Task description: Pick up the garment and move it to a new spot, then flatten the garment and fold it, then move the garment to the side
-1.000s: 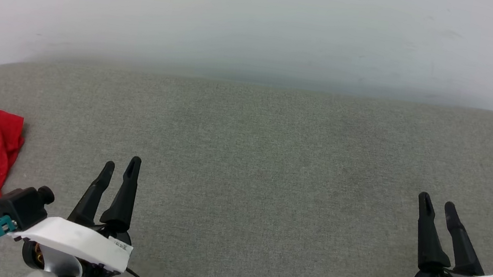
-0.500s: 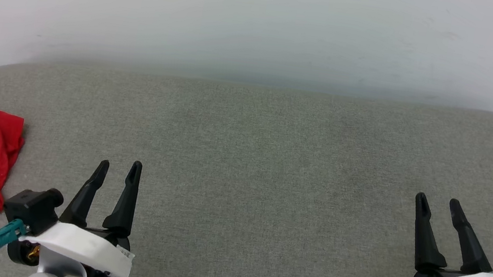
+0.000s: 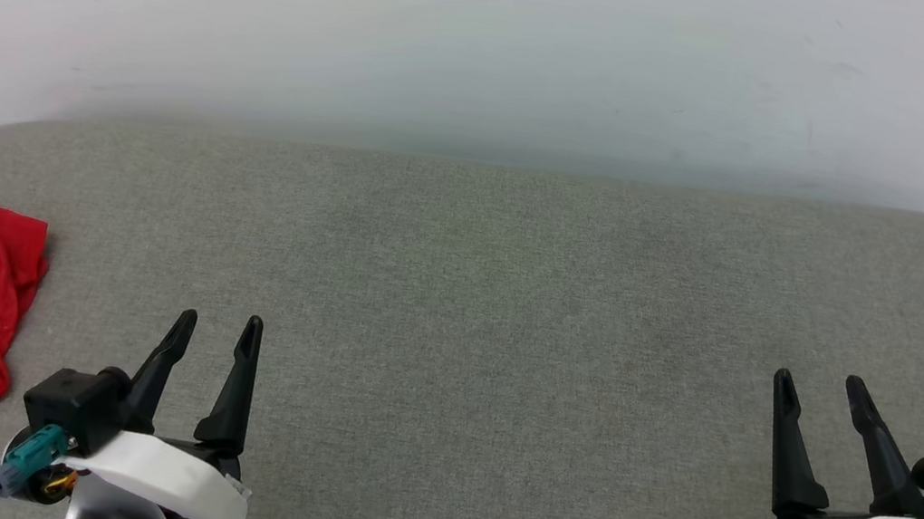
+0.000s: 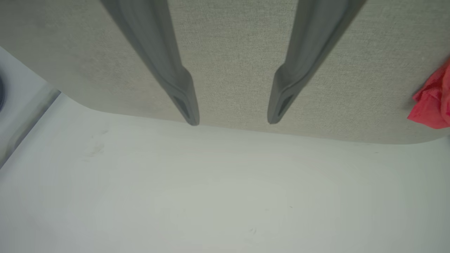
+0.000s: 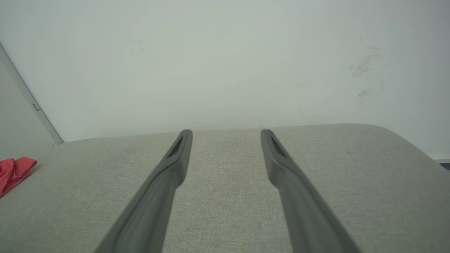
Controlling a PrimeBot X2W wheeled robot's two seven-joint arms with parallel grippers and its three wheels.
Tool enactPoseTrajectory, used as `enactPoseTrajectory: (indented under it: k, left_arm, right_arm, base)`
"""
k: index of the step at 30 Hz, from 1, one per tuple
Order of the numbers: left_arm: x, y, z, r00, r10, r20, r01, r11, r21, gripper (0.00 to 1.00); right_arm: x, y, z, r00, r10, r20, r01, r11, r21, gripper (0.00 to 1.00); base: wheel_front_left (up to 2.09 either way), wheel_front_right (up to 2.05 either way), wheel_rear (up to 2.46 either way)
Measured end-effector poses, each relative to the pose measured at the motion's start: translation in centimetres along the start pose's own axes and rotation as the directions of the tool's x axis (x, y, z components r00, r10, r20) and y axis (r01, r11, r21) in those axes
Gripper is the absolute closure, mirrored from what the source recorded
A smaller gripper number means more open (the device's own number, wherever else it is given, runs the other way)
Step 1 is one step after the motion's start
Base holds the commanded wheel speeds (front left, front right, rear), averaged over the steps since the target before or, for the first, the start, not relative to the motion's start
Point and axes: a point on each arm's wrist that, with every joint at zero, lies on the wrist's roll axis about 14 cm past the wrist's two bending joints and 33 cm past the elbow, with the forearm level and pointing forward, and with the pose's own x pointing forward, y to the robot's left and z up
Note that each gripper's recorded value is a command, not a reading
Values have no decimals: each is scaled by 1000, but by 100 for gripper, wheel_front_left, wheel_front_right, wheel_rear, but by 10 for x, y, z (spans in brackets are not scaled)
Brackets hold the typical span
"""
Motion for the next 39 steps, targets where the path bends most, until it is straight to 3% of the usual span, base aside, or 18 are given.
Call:
enactPoseTrajectory:
  k: [39]
  left_arm:
    - [-6,3,-10,1000,-11,-6,12,981,193,0]
  right_arm:
    - [-1,1,-3,1000,5,2,-4,987,-158,0]
  base:
    - [0,0,0]
